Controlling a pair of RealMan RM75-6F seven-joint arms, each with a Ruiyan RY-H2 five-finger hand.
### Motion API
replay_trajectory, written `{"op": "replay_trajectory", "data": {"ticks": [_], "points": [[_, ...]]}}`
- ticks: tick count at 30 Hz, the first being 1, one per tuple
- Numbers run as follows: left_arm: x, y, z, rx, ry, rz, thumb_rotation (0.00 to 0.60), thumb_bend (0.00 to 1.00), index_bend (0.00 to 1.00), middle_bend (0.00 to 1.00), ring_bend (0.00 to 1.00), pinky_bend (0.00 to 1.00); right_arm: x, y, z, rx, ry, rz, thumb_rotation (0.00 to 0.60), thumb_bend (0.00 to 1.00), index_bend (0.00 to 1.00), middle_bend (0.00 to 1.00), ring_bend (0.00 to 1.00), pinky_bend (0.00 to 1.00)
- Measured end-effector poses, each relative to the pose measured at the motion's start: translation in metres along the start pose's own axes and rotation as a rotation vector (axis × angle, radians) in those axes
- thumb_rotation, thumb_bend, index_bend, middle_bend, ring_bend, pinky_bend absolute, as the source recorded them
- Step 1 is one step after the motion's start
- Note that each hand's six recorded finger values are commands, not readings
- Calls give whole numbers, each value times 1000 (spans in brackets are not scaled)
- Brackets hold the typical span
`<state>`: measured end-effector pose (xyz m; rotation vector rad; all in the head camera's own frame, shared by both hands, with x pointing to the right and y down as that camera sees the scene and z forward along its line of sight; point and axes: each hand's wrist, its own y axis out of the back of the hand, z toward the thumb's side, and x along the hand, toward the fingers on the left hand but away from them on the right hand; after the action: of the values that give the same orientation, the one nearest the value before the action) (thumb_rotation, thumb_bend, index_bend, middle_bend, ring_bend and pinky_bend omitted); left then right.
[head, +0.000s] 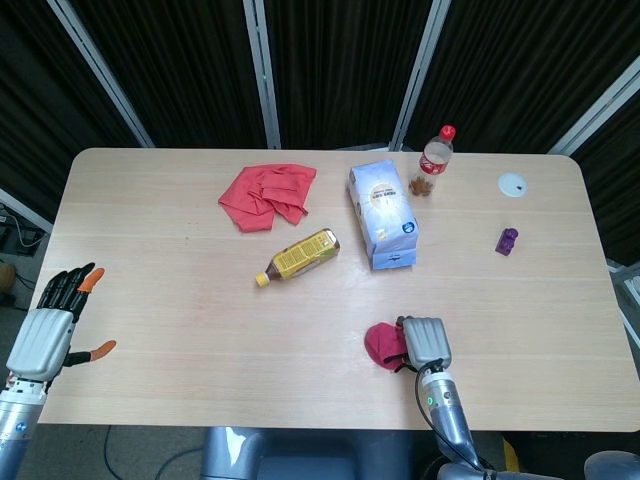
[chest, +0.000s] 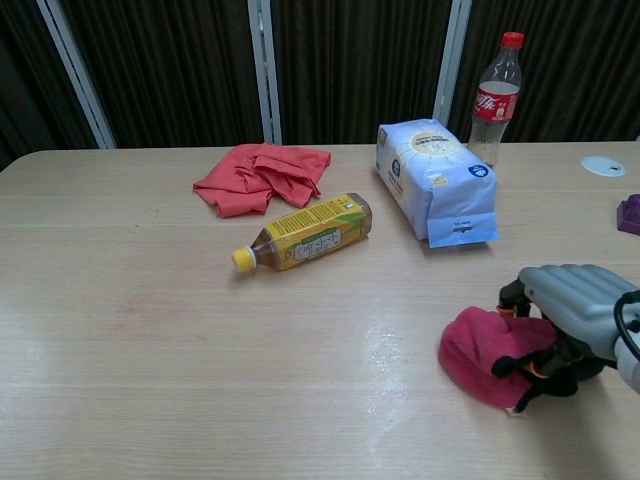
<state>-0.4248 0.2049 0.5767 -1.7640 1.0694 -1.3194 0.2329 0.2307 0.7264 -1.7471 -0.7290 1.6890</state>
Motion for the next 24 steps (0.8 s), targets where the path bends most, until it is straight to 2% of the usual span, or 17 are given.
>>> {"op": "replay_trajectory", "data": {"ticks": [6, 12, 17, 19, 21, 24], "points": [[0, 0, 1, 2, -2, 0, 600, 0, 6, 0, 0, 0, -11, 11, -44, 34, -100, -60, 600, 511, 762, 658, 599, 694], [0, 0, 1, 1, 0, 2, 600, 0, 7, 0, 0, 0, -19, 38, -90, 47, -197, -143, 600, 511, 761, 656, 589, 693], [0, -1, 1, 4, 0, 1, 600, 0, 7, 0, 0, 0, -20, 58, -109, 13, -225, -191, 600, 429, 691, 588, 517, 679], [0, -1, 1, 4, 1, 2, 600, 0, 7, 0, 0, 0, -19, 64, -112, -2, -222, -202, 600, 357, 600, 507, 421, 587], [0, 0, 1, 3, 1, 4, 600, 0, 7, 0, 0, 0, -18, 71, -115, -9, -216, -212, 600, 272, 488, 405, 306, 430], [0, 0, 1, 4, 0, 5, 600, 1, 7, 0, 0, 0, -16, 80, -119, -11, -201, -222, 600, 196, 319, 235, 125, 274]]}}
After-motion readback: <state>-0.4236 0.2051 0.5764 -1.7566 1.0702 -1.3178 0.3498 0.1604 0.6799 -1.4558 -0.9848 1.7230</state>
